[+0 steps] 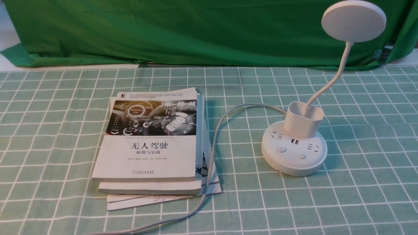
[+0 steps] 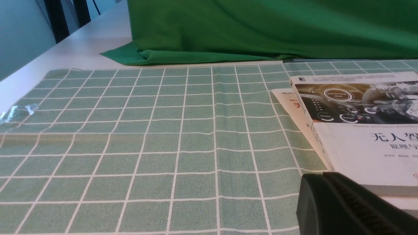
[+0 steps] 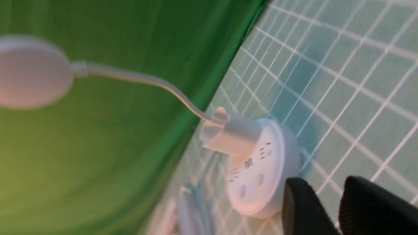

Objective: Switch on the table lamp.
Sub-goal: 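Press the button on the base of the white desk lamp with the right gripper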

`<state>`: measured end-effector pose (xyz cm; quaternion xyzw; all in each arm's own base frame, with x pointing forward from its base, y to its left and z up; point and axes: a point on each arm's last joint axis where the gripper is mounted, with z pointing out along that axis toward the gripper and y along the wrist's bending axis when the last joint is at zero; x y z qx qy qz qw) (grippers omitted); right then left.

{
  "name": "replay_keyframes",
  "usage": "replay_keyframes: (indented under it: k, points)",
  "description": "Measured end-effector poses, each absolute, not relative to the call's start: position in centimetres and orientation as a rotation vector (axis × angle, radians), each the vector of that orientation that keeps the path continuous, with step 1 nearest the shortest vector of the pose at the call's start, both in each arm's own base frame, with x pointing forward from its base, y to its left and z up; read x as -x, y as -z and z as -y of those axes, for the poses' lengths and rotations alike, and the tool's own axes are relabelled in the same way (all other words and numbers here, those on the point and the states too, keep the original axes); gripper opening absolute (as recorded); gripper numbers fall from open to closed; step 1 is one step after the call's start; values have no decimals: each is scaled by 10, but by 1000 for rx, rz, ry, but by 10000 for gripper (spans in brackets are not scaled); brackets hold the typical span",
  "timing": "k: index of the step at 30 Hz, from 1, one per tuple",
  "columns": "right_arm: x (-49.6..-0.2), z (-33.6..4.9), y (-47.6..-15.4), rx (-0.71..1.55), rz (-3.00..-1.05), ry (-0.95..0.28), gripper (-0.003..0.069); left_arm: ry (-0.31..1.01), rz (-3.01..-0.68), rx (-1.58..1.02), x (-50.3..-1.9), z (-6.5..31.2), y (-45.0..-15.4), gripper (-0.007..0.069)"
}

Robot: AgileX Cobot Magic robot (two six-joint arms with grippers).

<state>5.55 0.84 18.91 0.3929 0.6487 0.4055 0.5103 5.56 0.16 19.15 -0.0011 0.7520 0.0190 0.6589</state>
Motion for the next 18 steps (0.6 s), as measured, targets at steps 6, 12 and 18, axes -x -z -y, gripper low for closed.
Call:
replay_keyframes:
  k: [6, 12, 18]
  points:
    - [-56, -8, -191, -819, -1586, -884, 241, -43, -1701, 2, -56, -2, -192, 21]
    - [-56, -6, -206, -549, -1511, -706, 174, -43, -1700, 3, -56, -2, -192, 21]
    - [-56, -11, -269, -220, -1574, -494, 29, -43, -1700, 3, -56, -2, -192, 21]
